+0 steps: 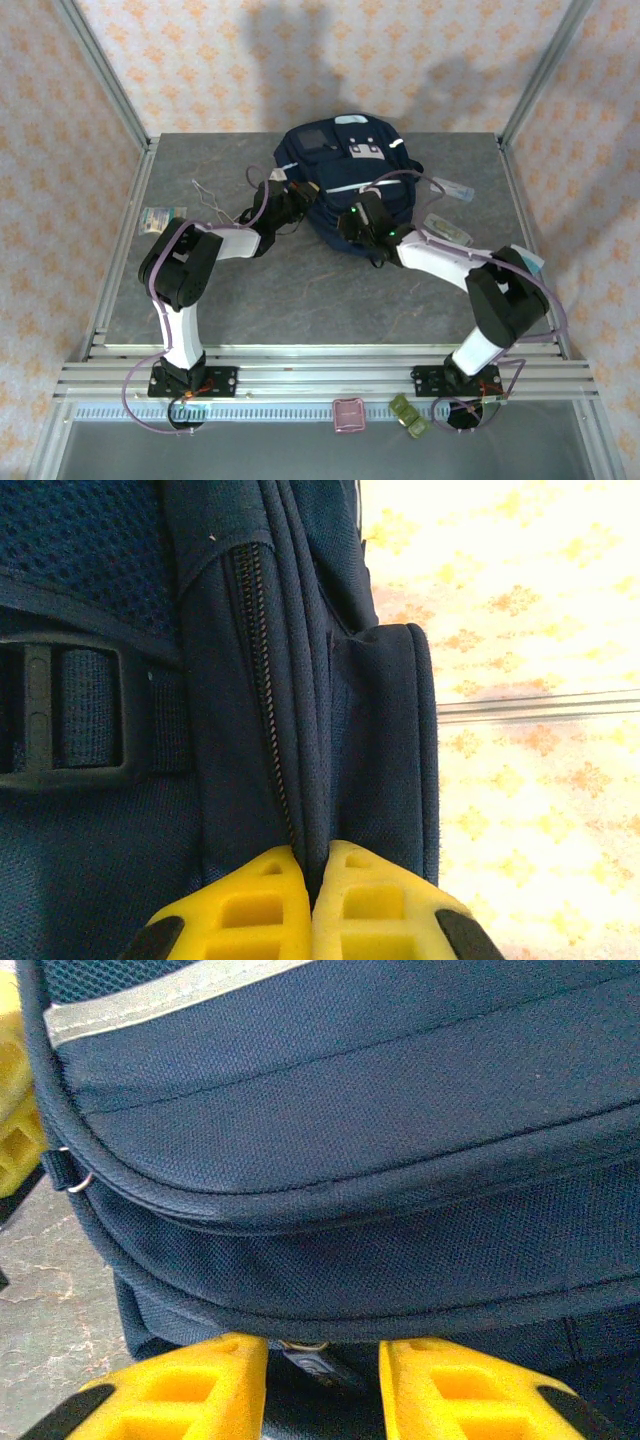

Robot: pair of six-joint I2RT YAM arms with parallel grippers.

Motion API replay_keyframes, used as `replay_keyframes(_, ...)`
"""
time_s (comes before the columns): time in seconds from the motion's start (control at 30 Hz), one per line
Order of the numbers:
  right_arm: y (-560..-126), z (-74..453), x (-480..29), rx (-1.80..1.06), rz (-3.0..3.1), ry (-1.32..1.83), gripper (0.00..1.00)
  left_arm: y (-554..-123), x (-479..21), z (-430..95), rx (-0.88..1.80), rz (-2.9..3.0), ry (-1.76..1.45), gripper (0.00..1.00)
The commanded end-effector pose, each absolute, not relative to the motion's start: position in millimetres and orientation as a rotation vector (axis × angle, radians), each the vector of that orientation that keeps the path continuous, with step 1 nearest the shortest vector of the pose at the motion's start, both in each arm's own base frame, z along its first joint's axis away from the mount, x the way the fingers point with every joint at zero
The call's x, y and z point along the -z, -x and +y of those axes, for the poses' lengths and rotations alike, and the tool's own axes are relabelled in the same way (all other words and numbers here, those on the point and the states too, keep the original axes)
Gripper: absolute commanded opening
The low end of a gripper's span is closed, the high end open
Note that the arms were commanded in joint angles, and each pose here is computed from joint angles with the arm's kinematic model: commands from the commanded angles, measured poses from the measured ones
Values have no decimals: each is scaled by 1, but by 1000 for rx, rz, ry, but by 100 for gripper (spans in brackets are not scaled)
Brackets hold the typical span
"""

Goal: Pack books, pencil case, and school supplies into a backpack

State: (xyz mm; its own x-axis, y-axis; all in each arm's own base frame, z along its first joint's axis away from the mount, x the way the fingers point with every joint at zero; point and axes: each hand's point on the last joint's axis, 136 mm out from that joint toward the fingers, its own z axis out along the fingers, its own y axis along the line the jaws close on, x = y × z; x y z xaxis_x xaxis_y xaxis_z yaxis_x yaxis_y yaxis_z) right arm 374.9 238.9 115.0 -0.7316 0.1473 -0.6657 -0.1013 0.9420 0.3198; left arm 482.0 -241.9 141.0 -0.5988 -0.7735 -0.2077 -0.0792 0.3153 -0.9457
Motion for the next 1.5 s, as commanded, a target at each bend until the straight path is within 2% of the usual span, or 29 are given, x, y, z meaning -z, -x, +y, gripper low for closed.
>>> replay_keyframes(0.0, -390, 230, -116, -333, 2333, -63, 28, -486, -210, -251, 1466, 1744, 634, 0)
replay_keyframes(0.07, -391, 230, -108, -316, 2358, -66, 28, -487, -214, -251, 1475, 1732, 632, 0)
replay_keyframes(0.23, -392, 226, -100, -283, 2364, -81, 37, -488, -218, -253, 1494, 1720, 629, 0)
replay_keyframes(0.3, -395, 227, -98, -269, 2369, -74, 37, -489, -219, -254, 1508, 1718, 632, 0)
replay_keyframes(0.33, -397, 226, -96, -248, 2370, -80, 35, -489, -222, -255, 1518, 1707, 631, 0)
replay_keyframes(0.4, -399, 223, -93, -215, 2379, -86, 15, -489, -223, -255, 1524, 1702, 633, 0)
replay_keyframes(0.47, -398, 218, -95, -192, 2375, -110, 6, -490, -225, -254, 1519, 1700, 631, 0)
replay_keyframes(0.7, -383, 181, -120, -132, 2292, -197, 0, -490, -218, -244, 1481, 1716, 641, 0)
replay_keyframes(0.97, -375, 153, -115, -110, 2320, -242, 1, -489, -214, -238, 1437, 1742, 631, 0)
replay_keyframes(1.0, -375, 159, -118, -152, 2322, -214, 3, -489, -214, -239, 1443, 1743, 631, 0)
replay_keyframes(1.1, -375, 188, -124, -334, 2328, -117, 20, -487, -217, -241, 1486, 1727, 640, 0)
replay_keyframes(1.2, -378, 203, -119, -398, 2347, -76, 24, -487, -224, -241, 1512, 1705, 644, 0)
replay_keyframes(1.3, -372, 222, -103, -487, 2405, -21, 6, -487, -234, -240, 1534, 1676, 650, 0)
replay_keyframes(1.47, -344, 241, -86, -569, 2411, 11, 2, -489, -243, -240, 1559, 1644, 653, 0)
